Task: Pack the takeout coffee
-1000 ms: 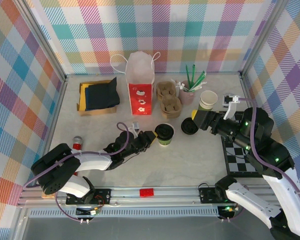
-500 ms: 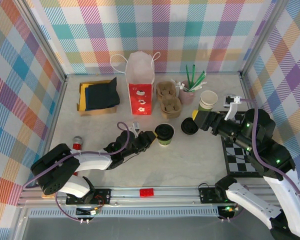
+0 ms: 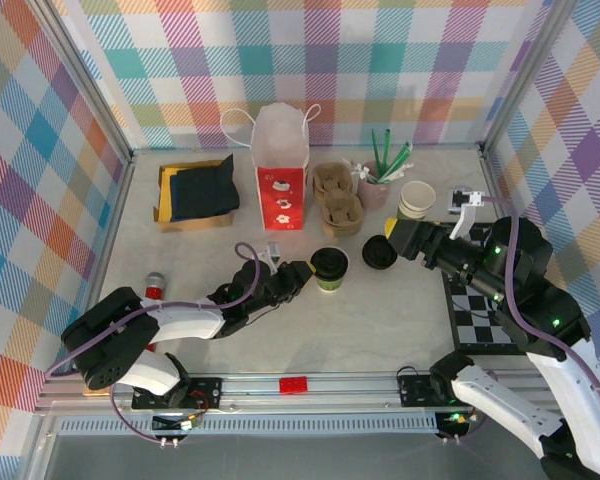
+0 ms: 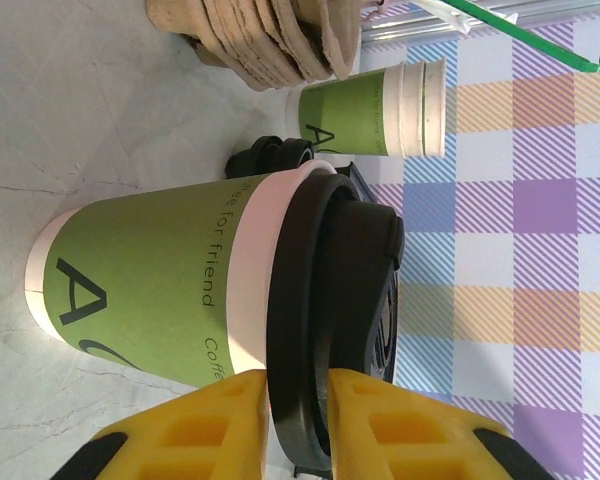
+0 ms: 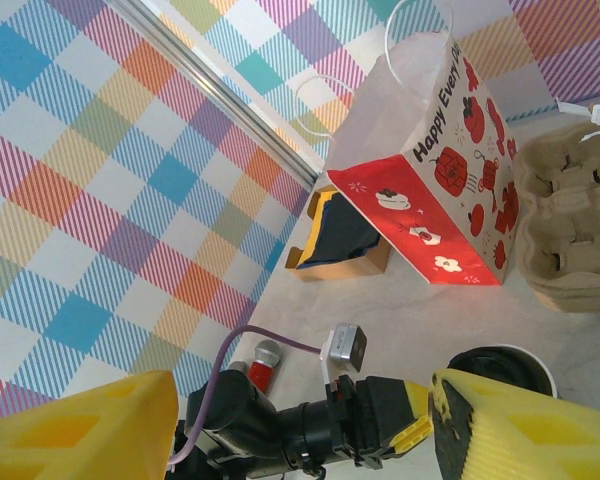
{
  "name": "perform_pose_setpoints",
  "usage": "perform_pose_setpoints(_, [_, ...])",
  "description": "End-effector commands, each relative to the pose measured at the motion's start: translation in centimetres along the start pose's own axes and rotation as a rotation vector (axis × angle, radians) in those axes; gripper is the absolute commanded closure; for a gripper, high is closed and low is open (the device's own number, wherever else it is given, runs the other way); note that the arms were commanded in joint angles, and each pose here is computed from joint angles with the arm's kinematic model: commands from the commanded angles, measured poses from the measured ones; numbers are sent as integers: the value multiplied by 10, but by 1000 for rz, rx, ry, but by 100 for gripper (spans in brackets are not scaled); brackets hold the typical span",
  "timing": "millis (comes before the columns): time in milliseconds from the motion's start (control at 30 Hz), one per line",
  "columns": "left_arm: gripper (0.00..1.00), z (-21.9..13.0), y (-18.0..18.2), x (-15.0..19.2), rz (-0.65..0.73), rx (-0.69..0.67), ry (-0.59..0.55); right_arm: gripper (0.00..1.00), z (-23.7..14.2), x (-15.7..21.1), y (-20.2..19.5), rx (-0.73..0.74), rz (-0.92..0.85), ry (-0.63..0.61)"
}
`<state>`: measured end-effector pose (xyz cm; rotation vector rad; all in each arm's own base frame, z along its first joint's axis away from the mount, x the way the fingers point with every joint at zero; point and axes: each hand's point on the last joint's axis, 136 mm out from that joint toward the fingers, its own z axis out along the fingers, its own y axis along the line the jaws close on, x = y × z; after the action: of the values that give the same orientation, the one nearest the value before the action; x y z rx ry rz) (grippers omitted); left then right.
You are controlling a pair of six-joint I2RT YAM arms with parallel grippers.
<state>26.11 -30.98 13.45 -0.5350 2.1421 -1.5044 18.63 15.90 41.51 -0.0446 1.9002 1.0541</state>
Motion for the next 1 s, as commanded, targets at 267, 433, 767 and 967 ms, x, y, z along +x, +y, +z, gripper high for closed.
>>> perform_pose_setpoints(267, [77,7,-14,-8,17,26,-16,33,1,-4,4,-19,-4,-24])
perform_pose_setpoints(433, [77,9,-12,-7,14,28,-10,33,1,-4,3,-18,-7,-26])
perform_pose_setpoints(767, [76,8,-9,-7,16,20,-14,33,0,-3,1,-16,-5,-28])
perform_pose_setpoints(967, [74,5,-10,-8,34,9,-15,33,-1,-2,1,-18,-5,-30])
